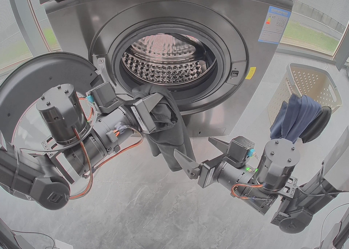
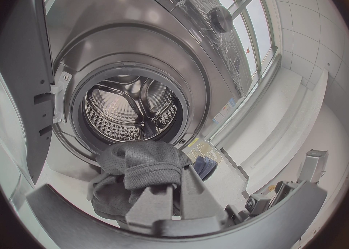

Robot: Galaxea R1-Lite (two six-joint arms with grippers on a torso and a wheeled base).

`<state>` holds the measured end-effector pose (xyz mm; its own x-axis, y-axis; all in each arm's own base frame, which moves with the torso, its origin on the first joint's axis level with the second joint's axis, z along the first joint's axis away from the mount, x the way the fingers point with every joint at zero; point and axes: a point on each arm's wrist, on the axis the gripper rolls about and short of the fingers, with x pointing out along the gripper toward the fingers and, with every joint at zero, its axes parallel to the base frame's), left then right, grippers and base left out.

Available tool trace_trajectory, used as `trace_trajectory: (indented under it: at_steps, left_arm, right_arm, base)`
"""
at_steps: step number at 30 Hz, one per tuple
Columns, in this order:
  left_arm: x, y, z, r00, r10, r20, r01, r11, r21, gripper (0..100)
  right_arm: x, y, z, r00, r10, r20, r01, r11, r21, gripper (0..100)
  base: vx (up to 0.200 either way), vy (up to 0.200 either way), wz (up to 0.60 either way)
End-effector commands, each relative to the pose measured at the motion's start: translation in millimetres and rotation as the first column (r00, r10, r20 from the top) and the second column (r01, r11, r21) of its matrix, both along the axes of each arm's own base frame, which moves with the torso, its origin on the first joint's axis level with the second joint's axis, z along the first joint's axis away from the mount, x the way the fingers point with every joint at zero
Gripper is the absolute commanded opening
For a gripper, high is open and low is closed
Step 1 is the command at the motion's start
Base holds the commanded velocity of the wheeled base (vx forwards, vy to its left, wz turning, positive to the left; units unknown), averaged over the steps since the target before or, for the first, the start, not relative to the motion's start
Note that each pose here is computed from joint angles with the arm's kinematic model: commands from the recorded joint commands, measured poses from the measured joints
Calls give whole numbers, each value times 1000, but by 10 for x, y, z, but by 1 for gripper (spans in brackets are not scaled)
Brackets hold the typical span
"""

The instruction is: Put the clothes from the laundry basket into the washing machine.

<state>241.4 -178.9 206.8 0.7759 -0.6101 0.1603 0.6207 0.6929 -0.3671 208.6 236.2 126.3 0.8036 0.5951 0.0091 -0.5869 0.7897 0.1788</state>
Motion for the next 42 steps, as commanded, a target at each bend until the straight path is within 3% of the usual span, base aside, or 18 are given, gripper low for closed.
trace_trajectory:
  at_steps: [1,10,18,25,35,42]
  left_arm:
    - [8,-21,36,1000,-1,9,2,1000,-8,0]
    - [20,-43,-21,1000,8,-6,-8,1000,2,0]
    - [26,-54,-32,1000,6,-5,-6,1000,1,0]
    - [17,-47,-42,1000,6,-6,-6,1000,2,0]
    - [12,-43,-31,1000,6,-2,-6,1000,0,0]
    - [6,-26,-33,1000,11,-3,-11,1000,1,0]
  right_arm:
    - [77,110,-116,1000,14,1,-14,1000,-22,100]
    - [276,312,25,997,8,80,-12,999,53,100]
    - [528,280,136,992,-58,108,49,995,87,100]
    - [749,261,73,991,-102,90,96,993,66,100]
    - [702,191,-183,994,-107,25,107,994,-9,100]
    - [764,7,-248,988,-155,-1,155,987,-39,100]
  base:
    - [0,0,0]
    - [0,0,0]
    - [0,0,0]
    - [0,0,0]
    - [0,0,0]
    - [0,0,0]
